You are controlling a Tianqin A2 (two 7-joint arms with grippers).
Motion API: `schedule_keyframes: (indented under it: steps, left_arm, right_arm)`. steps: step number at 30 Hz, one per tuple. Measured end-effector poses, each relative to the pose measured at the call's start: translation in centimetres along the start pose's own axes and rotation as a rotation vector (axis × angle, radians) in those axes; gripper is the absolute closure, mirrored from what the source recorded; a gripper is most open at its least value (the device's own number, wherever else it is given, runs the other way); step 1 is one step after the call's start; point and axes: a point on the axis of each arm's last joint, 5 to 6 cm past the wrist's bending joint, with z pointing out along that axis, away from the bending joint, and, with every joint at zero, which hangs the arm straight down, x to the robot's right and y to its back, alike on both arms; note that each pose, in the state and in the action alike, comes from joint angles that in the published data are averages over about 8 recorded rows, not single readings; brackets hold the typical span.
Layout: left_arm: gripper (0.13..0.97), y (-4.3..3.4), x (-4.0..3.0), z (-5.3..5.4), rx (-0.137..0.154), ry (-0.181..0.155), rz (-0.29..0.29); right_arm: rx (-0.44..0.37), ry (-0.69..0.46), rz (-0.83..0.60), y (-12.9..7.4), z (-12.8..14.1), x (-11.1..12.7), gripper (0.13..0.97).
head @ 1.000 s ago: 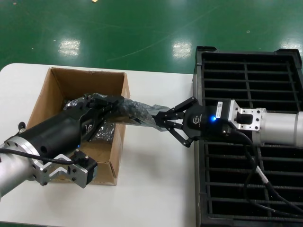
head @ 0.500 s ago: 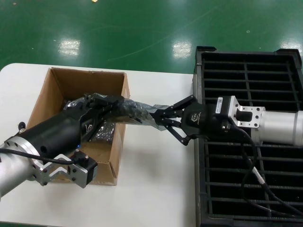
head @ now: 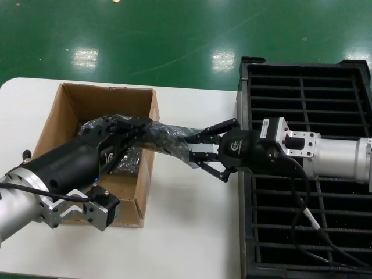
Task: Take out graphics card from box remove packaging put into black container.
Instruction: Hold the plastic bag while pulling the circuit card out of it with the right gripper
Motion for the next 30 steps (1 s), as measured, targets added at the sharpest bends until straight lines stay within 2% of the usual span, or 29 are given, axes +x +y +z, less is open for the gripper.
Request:
schedule_keyframes:
  steps: [8,17,26,30]
  left_arm:
    - [0.957,0.0,0.0,0.0,0.0,0.0,0.0]
    - [0.957,0.0,0.0,0.0,0.0,0.0,0.0]
    - [0.957,0.0,0.0,0.0,0.0,0.0,0.0]
    - [0.957,0.0,0.0,0.0,0.0,0.0,0.0]
  right_arm:
    - [0.016,0.019,0.036,0.0,0.6,0.4,0.827]
    - [0.035,0.054,0.105,0.1,1.9,0.8,0.751]
    - [0.037,0.067,0.141,0.5,2.8,0.6,0.813]
    - [0.041,0.069,0.146,0.5,2.7,0.4,0.813]
